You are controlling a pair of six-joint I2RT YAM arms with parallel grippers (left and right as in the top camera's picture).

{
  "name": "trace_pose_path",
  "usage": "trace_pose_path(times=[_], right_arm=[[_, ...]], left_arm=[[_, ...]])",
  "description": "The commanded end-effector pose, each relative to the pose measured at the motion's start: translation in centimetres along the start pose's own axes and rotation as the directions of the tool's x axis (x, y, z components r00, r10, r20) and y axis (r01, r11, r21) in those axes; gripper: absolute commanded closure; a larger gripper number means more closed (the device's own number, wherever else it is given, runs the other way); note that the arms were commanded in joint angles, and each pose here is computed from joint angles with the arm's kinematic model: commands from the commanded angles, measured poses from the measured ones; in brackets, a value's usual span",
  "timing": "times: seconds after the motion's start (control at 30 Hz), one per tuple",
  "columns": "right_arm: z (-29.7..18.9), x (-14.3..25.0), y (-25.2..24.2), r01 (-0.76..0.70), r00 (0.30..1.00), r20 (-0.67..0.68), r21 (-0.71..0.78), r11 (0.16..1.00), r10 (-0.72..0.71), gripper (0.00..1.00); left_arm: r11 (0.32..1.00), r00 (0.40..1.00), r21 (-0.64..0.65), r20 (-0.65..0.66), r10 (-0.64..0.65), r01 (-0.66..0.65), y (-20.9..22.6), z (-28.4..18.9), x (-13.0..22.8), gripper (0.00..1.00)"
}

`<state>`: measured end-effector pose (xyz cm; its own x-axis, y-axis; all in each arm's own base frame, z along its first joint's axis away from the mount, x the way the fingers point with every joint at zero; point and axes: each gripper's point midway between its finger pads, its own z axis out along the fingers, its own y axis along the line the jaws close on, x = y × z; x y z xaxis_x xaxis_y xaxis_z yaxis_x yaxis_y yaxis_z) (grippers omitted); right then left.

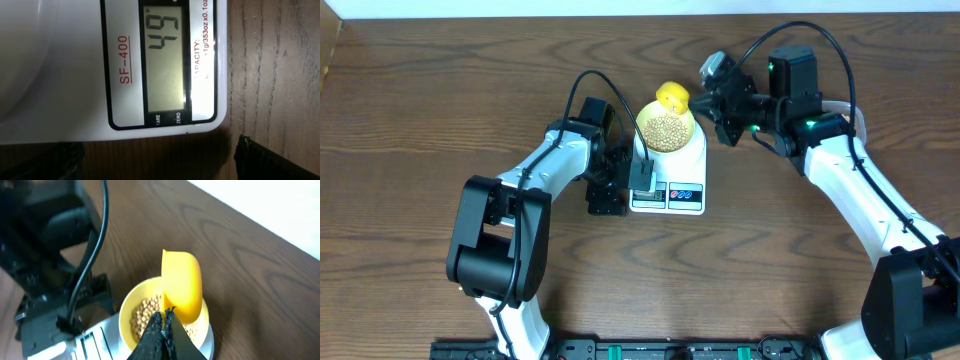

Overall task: Scoop item into bowl and weigh 50g on scale
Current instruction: 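Lift the scoop holding soybeans out of the bowl, right gripper, then carry the scoop with the right gripper over to the soybean tub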

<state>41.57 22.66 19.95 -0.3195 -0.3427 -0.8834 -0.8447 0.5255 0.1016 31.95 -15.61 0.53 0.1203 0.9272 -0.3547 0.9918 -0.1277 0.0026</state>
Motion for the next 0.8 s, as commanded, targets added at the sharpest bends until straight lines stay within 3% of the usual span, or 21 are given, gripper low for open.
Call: trace_pose_path(times=[0.0, 0.27, 0.77], right_arm=[[-0.4, -0.9, -0.5, -0.212, 0.977, 0.032, 0.004, 0.977, 0.212, 0.99], [-1.8, -1.4, -0.5, -0.406, 0.910, 0.048, -0.095, 0.909, 0.412, 0.99], [-2.8, -1.2, -1.9, -0.433, 0.897, 0.065, -0.077, 0.898, 0.438, 0.99]], left_arm=[[0.999, 1.000, 0.031, 0.016, 0.012, -0.013, -0.8, 0.7, -0.3, 0.02], [0.999, 1.000, 0.031, 0.016, 0.012, -0.012, -0.8, 0.7, -0.3, 0.02], [0.999, 1.000, 0.031, 0.016, 0.012, -0.013, -0.8, 0.7, -0.3, 0.02]])
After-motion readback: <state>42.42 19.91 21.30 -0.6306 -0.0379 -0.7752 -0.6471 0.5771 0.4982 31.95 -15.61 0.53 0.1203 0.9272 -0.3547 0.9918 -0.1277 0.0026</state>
